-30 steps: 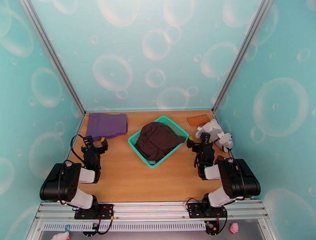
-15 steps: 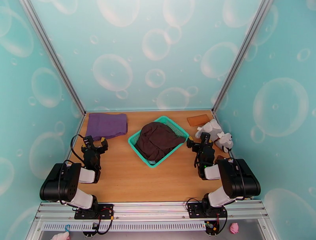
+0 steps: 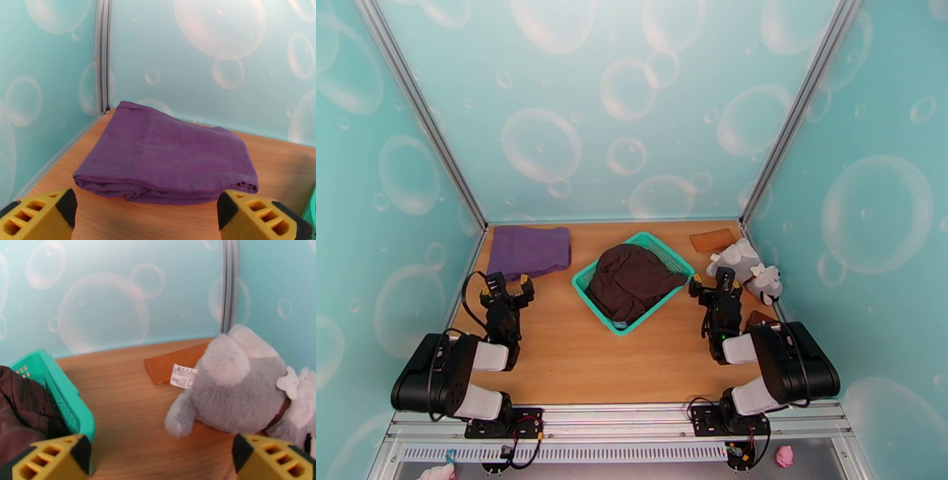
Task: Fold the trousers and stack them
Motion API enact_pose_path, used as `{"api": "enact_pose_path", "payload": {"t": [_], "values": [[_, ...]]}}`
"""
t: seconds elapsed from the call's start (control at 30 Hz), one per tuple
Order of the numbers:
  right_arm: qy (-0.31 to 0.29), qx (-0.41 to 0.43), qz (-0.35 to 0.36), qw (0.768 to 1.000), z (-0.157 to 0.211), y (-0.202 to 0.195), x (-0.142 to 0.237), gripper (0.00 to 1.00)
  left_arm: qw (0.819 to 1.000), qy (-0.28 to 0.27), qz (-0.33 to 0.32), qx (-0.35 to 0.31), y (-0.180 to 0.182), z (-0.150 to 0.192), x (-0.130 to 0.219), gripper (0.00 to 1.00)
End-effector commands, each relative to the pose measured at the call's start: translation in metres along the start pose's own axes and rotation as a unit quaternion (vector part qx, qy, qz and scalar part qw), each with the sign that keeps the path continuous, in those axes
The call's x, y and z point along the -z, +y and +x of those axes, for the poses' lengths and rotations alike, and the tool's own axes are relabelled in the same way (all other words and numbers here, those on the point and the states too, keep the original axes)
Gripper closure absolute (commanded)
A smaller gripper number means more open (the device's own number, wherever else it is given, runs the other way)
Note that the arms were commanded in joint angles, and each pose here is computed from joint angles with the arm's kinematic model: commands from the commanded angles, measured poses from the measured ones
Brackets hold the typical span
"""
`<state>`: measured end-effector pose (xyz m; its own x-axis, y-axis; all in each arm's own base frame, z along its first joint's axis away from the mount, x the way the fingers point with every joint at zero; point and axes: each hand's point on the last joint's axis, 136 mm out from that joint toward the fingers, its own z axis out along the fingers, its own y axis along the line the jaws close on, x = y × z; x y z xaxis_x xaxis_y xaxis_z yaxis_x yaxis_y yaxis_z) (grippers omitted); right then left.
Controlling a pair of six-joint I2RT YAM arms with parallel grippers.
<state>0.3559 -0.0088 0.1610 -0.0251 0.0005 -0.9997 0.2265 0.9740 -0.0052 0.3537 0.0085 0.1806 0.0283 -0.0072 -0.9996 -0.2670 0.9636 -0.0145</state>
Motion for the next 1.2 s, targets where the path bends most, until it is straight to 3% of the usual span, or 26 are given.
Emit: {"api": "enact_pose_path", "payload": {"t": [0.0,0.07,0.13,0.23,0.33,0.43,0.57,0.73,0.93,1.1,1.17], "values": [[-0.072,0.009,0.078,0.994,-0.057,-0.005,0.028,0.01,1.000,0.009,-0.016,-0.013,-0.020,-0.040,0.010,0.01],[-0.016,0.012,0.018,1.000,-0.064,0.033,0.021,0.01,0.999,0.043,0.029,0.006,-0.057,-0.062,0.017,0.01],[0.053,-0.028,-0.042,0.997,-0.066,0.064,0.015,0.01,0.987,0.086,0.139,0.014,-0.117,-0.079,0.037,0.01],[0.120,-0.073,-0.141,0.980,-0.057,0.102,0.028,0.01,0.946,0.151,0.288,-0.007,-0.199,-0.088,0.074,0.01],[0.151,-0.088,-0.172,0.970,-0.045,0.110,0.045,0.01,0.912,0.214,0.344,-0.061,-0.253,-0.070,0.097,0.01],[0.082,-0.128,-0.224,0.963,-0.049,0.110,0.068,0.01,0.895,0.280,0.339,-0.078,-0.285,-0.036,0.095,0.01],[0.020,-0.160,-0.246,0.956,-0.060,0.100,0.088,0.01,0.901,0.304,0.295,-0.098,-0.306,-0.004,0.085,0.01],[-0.003,-0.153,-0.231,0.961,-0.065,0.089,0.091,0.01,0.903,0.323,0.269,-0.091,-0.336,0.032,0.069,0.01],[0.010,-0.137,-0.250,0.959,-0.063,0.100,0.089,0.01,0.899,0.354,0.238,-0.097,-0.354,0.079,0.058,0.01],[0.009,-0.135,-0.245,0.960,-0.065,0.098,0.088,0.01,0.891,0.378,0.240,-0.081,-0.358,0.100,0.064,0.26],[0.005,-0.136,-0.241,0.961,-0.066,0.096,0.088,0.01,0.886,0.383,0.254,-0.063,-0.361,0.098,0.068,0.43]]}}
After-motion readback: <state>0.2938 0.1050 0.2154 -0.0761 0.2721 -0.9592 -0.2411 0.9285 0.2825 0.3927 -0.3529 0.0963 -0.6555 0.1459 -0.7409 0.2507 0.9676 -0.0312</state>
